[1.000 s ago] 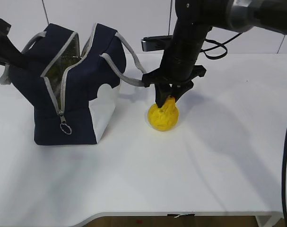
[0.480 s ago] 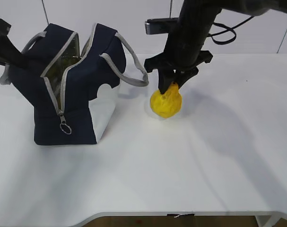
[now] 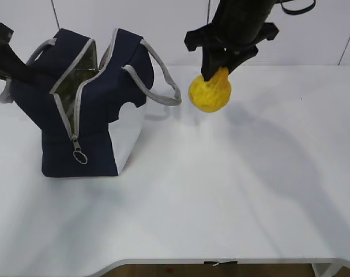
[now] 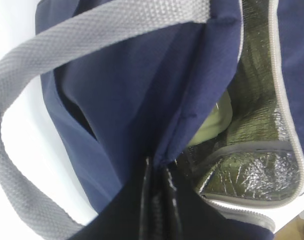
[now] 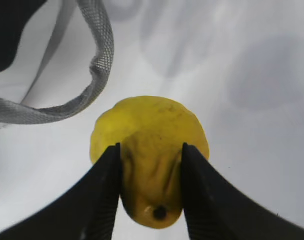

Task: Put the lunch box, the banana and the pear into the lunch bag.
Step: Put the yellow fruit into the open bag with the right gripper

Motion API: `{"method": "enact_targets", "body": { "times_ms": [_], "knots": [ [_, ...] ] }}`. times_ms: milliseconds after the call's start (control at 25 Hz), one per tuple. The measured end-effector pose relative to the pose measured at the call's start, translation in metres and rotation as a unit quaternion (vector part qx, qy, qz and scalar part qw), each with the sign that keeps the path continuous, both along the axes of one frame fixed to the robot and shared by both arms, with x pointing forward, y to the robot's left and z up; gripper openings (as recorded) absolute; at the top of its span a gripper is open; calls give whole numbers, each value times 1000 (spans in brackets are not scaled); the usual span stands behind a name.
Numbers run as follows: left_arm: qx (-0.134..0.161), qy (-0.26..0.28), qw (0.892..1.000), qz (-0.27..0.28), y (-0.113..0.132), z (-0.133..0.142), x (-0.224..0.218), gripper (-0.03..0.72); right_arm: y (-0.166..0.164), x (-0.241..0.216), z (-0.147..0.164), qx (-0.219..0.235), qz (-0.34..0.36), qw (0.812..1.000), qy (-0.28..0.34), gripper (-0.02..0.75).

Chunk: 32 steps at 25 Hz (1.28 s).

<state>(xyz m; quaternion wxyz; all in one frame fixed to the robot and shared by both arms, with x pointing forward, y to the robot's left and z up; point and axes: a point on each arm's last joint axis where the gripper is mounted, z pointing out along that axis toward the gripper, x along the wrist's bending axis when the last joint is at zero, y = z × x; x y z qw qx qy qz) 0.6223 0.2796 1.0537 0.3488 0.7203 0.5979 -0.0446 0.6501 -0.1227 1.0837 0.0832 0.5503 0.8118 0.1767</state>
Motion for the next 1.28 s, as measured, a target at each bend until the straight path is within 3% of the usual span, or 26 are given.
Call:
{"method": "enact_targets", "body": {
  "times_ms": [160,280,600,960,1280],
  "knots": [
    [0,0,1000,0,0,0,0,10,-2,-11,25,22,-1,1000,-20,298],
    [-3,0,1000,1,0,0,0,10,3,-15,40,64,4,998,-23,298],
    [-63,-9,998,8,-8,7,2,10,25,-18,60,204,24,979,-21,298],
    [-96,-3,995,-1,-12,11,0,9,59,12,37,373,44,926,-34,298],
    [-114,-4,994,-4,-15,13,0,9,72,33,4,430,24,902,-23,298]
  ]
}}
